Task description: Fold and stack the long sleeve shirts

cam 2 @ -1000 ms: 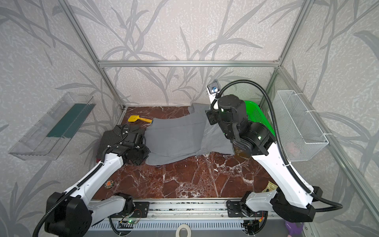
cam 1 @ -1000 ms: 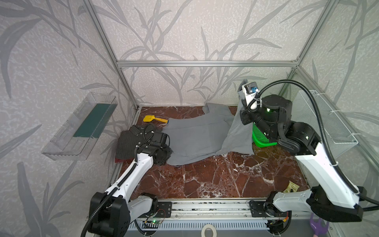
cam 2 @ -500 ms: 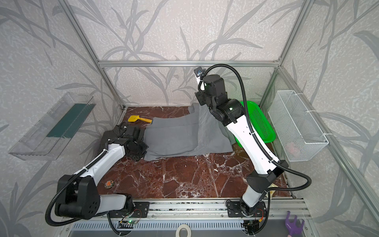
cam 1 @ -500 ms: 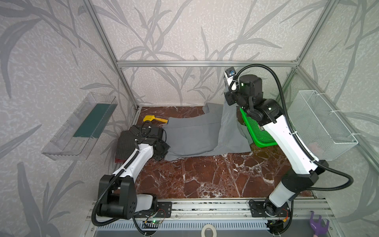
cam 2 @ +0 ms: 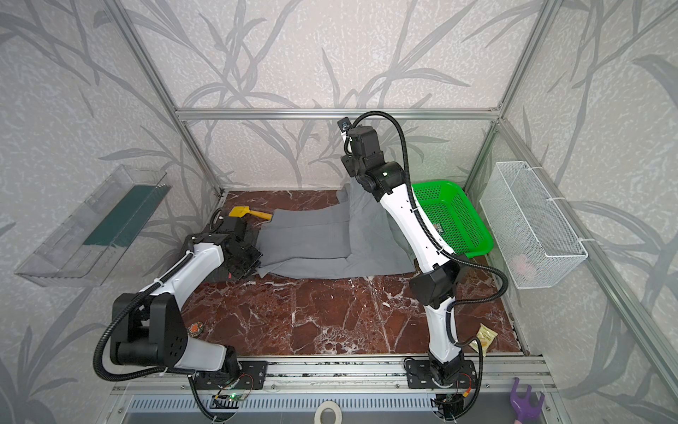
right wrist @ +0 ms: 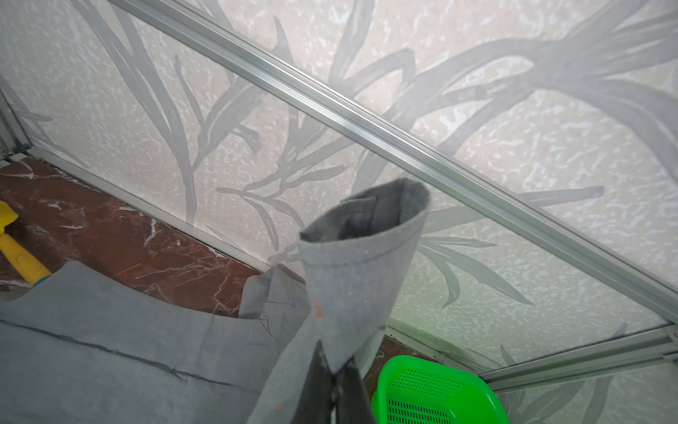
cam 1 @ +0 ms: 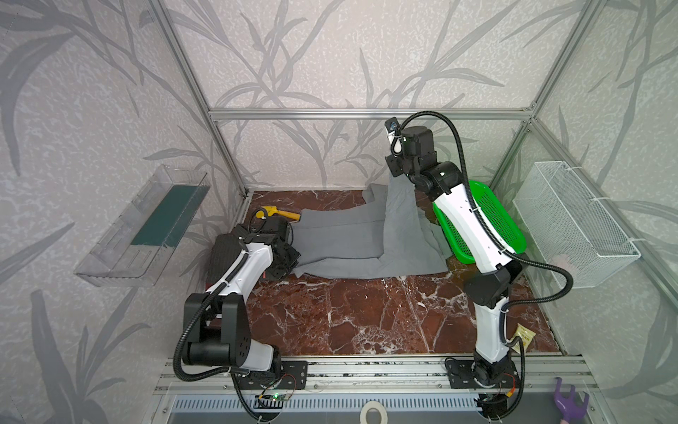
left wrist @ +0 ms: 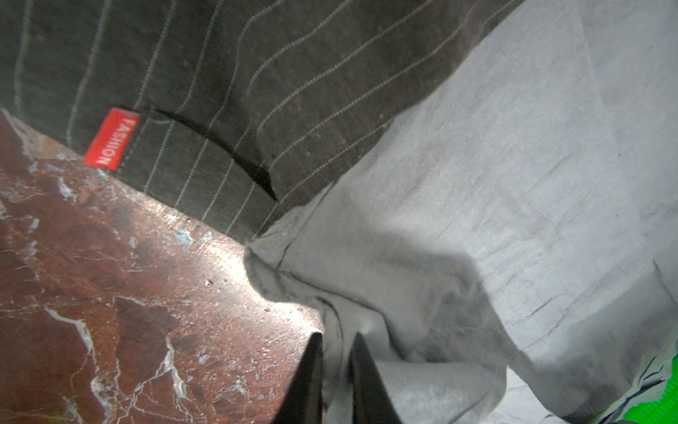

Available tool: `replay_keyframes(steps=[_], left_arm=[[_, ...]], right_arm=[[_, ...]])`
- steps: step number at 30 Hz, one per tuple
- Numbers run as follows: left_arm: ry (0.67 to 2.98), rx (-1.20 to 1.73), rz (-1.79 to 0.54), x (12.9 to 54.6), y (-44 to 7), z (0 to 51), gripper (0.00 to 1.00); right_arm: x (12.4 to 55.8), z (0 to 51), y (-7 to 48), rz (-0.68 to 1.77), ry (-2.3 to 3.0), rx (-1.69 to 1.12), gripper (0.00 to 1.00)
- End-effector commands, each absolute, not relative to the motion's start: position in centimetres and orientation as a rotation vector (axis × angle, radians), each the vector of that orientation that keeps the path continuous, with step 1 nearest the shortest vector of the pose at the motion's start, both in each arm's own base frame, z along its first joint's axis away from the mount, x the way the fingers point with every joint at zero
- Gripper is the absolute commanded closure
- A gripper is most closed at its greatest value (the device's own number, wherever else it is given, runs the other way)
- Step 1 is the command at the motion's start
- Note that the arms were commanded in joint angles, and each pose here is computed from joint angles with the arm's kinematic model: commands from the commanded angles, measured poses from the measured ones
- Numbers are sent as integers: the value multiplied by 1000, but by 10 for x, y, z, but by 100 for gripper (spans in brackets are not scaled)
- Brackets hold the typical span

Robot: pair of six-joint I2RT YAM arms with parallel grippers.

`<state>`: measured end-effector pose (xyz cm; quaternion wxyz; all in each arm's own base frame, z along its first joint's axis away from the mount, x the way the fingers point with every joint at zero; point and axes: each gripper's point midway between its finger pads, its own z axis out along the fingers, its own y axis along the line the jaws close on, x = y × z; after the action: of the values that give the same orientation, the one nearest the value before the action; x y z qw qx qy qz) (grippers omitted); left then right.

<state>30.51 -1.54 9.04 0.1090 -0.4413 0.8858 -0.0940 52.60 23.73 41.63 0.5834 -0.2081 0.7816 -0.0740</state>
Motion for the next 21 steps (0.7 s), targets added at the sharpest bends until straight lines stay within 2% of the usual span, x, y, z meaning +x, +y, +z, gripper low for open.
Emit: replay_keyframes(steps=[1, 5, 8, 10, 16, 21], left_arm=[[2621, -1293, -259, 298, -9, 98, 71], [2614, -1301, -274, 298, -6, 102, 47], [2614, -1289, -293, 299, -7, 107, 39], [2606, -1284, -304, 298, -8, 111, 26], [2542, -1240, -413, 300, -20, 126, 20], [2546, -1091, -385, 305, -41, 140, 20]], right_arm=[[538, 411, 234, -191, 1832, -477, 100], [551, 396, 232, -225, 1849, -464, 100], [559, 387, 231, -238, 1853, -460, 100], [564, 383, 229, -265, 1857, -446, 100], [571, 375, 217, -336, 1877, -405, 100], [568, 369, 213, -339, 1904, -404, 100]])
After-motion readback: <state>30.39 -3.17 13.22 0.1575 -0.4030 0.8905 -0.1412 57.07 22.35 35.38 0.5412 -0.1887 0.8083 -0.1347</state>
